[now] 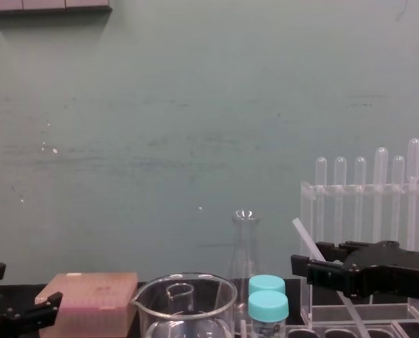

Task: Pick up the stirring rod with one hand, then place it down.

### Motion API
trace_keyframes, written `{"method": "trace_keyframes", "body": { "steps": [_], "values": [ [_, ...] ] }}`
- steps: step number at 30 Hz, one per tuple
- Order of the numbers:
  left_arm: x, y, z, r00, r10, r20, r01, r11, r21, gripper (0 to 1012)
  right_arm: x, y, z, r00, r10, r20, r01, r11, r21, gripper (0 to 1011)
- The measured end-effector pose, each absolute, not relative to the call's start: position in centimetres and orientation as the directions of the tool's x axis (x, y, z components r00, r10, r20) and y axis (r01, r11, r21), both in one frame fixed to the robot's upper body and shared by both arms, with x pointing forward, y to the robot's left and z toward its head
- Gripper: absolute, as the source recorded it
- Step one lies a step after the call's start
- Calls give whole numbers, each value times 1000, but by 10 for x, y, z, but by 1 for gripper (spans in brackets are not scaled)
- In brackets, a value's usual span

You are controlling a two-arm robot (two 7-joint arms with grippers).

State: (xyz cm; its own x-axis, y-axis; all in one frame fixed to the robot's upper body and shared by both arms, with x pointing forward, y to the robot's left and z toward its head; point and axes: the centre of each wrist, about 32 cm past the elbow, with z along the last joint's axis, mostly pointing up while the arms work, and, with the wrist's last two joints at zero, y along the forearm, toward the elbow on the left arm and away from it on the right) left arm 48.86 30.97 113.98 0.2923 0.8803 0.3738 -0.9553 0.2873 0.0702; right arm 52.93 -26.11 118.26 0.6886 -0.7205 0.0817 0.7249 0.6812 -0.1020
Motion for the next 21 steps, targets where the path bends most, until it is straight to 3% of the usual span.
{"method": "trace_keyframes", "body": {
  "steps": [4,8,9,14,18,21],
  "values": [
    [489,310,1140,292,880,374,-955,287,70,1000,529,-261,1183,689,-720,82,725,682,-101,435],
    [489,310,1140,292,880,374,-955,287,70,1000,529,-261,1183,689,-720,82,725,682,-101,362],
    [489,310,1140,292,880,374,-955,287,70,1000,529,-261,1183,689,-720,82,725,682,-101,288],
    [489,310,1140,292,880,374,-955,287,70,1000,529,-261,1183,689,-720,82,725,682,-101,138],
    [489,310,1140,292,880,374,-955,287,70,1000,529,-261,1183,689,-720,82,725,682,-101,67],
    [489,310,1140,292,880,374,-955,287,70,1000,529,-261,1183,689,-720,82,725,682,-101,67]
  ]
}}
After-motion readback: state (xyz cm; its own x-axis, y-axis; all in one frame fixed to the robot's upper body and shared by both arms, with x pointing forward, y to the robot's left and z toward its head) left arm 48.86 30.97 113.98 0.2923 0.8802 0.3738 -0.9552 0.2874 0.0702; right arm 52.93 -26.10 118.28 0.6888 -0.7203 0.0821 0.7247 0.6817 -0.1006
